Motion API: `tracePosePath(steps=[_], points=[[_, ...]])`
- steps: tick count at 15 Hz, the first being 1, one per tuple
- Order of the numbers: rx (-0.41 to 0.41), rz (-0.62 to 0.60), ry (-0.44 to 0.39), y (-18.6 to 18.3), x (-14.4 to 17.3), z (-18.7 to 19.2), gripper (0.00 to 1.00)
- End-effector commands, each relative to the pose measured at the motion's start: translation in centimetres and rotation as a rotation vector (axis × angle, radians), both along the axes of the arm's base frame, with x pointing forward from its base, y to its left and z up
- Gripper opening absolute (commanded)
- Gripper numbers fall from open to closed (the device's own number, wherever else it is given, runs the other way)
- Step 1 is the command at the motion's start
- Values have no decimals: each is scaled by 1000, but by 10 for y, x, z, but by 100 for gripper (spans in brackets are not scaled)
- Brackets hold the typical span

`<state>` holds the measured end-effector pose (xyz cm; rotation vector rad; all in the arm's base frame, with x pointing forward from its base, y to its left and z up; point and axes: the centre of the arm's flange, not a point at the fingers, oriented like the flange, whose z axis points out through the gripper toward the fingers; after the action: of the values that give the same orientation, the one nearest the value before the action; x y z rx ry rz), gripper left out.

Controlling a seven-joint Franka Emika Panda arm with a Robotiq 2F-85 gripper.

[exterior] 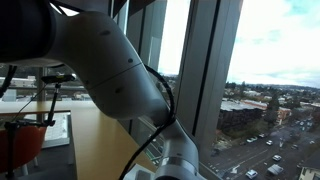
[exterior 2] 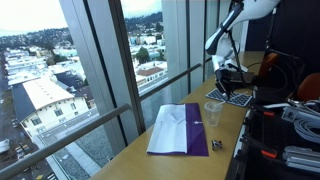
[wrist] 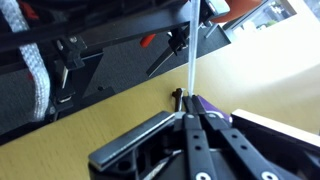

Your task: Put the straw in the cup

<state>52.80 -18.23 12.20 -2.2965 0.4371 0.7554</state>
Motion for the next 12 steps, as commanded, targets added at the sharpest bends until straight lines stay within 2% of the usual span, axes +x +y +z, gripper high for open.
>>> tracePosePath(steps=[1,12], points=[[32,-13,-14,-5,6,2,0],[37,-18,-17,-8,12,-1,0]])
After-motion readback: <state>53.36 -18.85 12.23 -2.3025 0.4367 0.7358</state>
